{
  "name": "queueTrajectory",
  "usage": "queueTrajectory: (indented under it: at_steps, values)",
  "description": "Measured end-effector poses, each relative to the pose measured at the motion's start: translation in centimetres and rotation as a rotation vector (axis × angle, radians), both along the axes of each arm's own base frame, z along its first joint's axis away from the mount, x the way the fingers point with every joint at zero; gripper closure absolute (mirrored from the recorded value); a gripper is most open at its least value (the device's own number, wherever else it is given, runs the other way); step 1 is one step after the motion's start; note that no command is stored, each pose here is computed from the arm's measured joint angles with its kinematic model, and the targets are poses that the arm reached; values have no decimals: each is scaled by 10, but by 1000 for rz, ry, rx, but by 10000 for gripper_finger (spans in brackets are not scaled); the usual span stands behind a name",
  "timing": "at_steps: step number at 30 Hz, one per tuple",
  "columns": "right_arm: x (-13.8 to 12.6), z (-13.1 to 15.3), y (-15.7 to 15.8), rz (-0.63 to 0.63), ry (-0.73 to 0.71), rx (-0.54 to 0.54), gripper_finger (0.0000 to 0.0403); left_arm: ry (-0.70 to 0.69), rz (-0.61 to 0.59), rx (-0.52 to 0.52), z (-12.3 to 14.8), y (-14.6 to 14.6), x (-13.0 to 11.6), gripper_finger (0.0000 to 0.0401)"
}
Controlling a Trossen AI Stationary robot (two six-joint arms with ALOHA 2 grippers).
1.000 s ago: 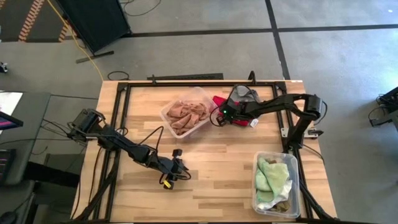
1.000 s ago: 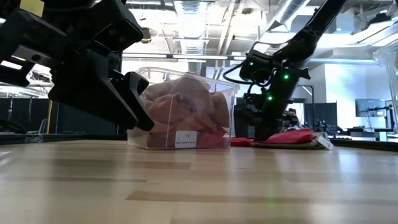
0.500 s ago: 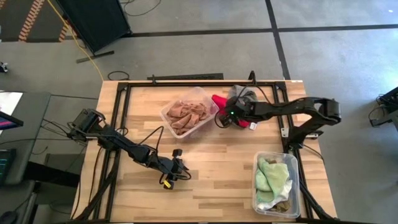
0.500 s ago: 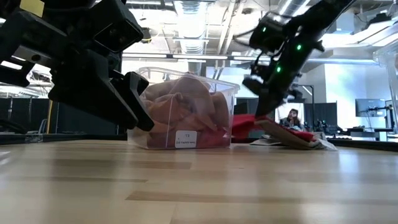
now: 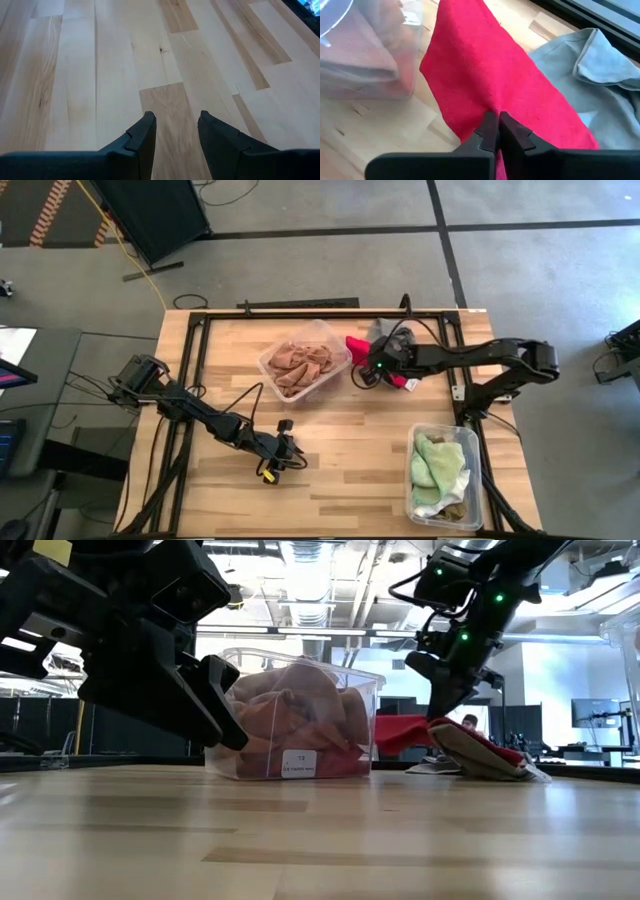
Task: Sort towels by color in basket
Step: Put the red towel into the top transparent bin
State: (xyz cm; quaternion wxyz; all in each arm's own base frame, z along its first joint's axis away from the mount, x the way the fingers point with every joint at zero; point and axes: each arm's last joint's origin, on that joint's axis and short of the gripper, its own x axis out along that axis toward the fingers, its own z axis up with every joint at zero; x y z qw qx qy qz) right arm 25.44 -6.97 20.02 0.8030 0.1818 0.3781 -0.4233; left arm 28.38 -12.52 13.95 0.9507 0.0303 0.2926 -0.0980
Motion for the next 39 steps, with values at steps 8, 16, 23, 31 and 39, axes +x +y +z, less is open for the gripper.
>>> queueTrajectory:
  at_steps: [8, 16, 23, 31, 39]
  values:
    - [1, -1, 0, 1, 3, 1, 368, -1, 1, -2, 0, 0, 0, 262]
    - [1, -1, 0, 14, 12, -6, 360, -2, 1, -3, 0, 0, 0, 262]
    - [1, -1, 0, 16, 11, -8, 350, -2, 1, -3, 0, 0, 0, 262]
    - [2, -1, 2, 24, 10, -8, 346, -1, 1, -2, 0, 0, 0, 262]
    - [2, -1, 2, 24, 10, -8, 346, -1, 1, -2, 0, 0, 0, 262]
